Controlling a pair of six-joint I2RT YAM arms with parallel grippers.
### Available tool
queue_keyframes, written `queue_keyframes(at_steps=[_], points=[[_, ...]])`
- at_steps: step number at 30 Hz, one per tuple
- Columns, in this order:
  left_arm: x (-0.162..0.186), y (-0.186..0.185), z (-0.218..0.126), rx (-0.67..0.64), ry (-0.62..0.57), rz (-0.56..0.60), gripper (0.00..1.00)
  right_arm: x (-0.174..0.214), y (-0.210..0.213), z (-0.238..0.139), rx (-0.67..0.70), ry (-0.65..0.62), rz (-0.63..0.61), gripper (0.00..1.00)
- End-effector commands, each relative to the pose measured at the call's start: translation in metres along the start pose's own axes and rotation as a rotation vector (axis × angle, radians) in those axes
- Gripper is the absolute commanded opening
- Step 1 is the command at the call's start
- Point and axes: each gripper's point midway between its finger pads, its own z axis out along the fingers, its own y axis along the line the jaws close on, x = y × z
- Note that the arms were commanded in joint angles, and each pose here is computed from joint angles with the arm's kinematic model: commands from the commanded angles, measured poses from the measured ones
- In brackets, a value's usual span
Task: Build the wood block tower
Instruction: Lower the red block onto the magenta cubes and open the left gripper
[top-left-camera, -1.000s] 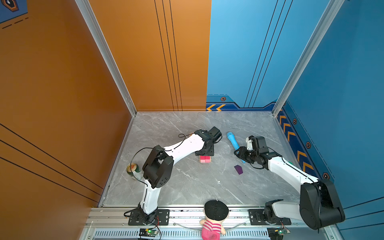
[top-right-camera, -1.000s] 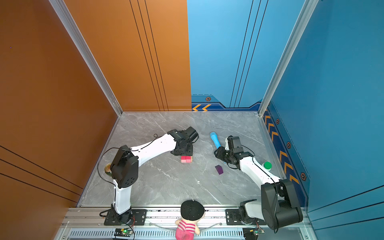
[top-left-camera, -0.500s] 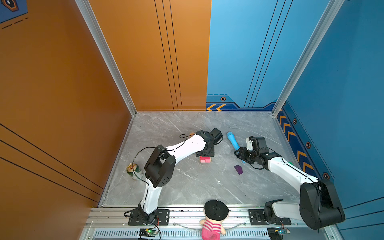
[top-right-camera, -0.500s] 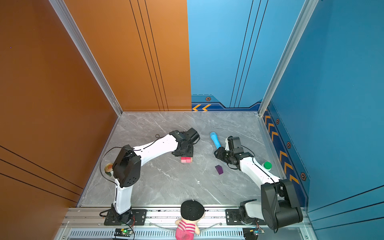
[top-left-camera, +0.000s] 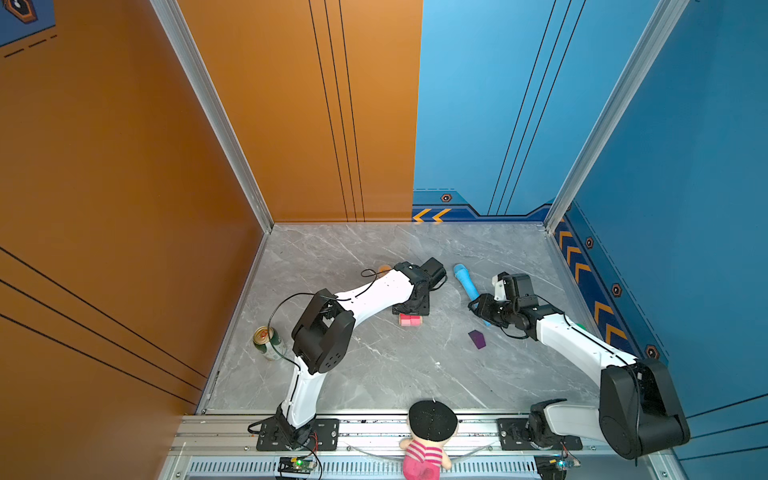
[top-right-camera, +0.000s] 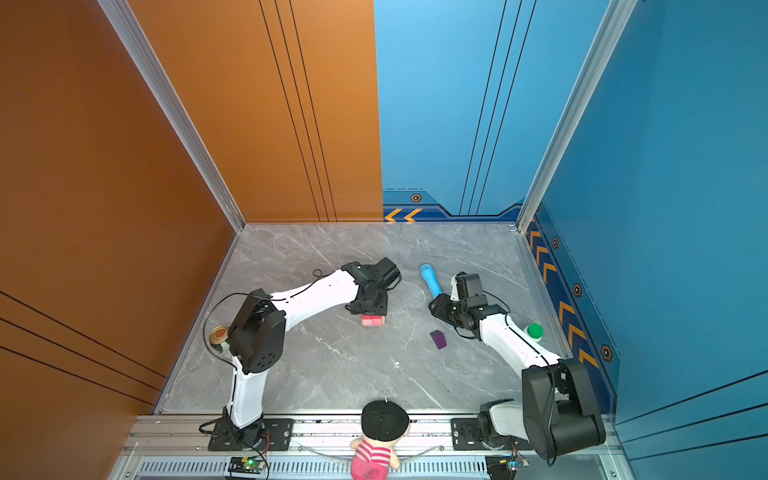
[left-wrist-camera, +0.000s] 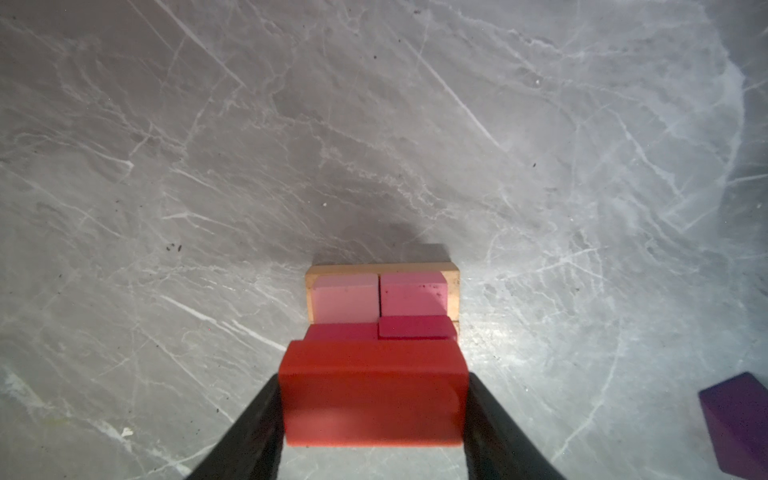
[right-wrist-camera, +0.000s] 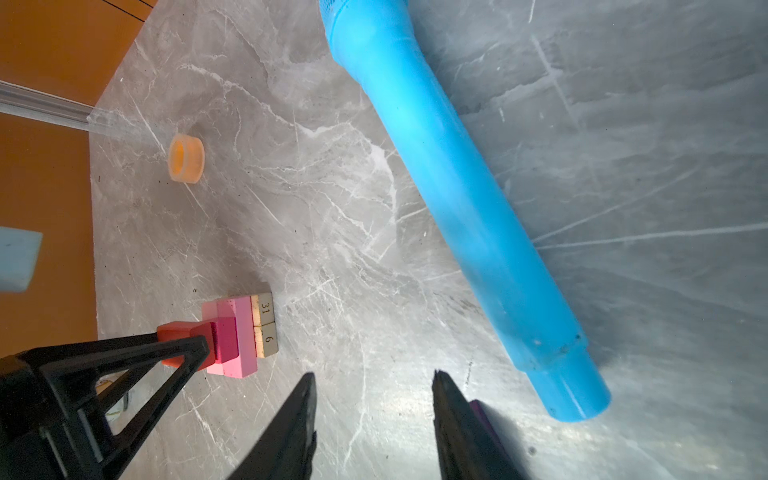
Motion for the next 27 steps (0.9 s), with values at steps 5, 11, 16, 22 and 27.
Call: queue_keyframes(at_steps=[5, 11, 16, 22, 27], points=[[0.0027, -0.0011, -0.0016, -0.025, 0.001, 0.003, 0.59, -0.0032, 0.0041, -0.0052, -0.026, -0.024, -0.011, 0.47], [0.0033, -0.0004, -0.0010, -0.029, 0.001, -0.010, 0.59, -0.0031, 0.0048, -0.0058, -0.028, -0.025, -0.013, 0.47], [0.0043, -0.0010, -0.0010, -0.029, 0.001, -0.015, 0.60, -0.0022, 0.0028, -0.0050, -0.024, -0.023, -0.009, 0.47], [0.0047, -0.0020, 0.0000, -0.028, 0.003, -0.015, 0.61, -0.0025, 0.0029, -0.0053, -0.024, -0.024, -0.009, 0.47], [0.0051, -0.0027, 0.0002, -0.026, 0.005, -0.017, 0.63, -0.0023, 0.0021, -0.0055, -0.023, -0.024, -0.008, 0.47]])
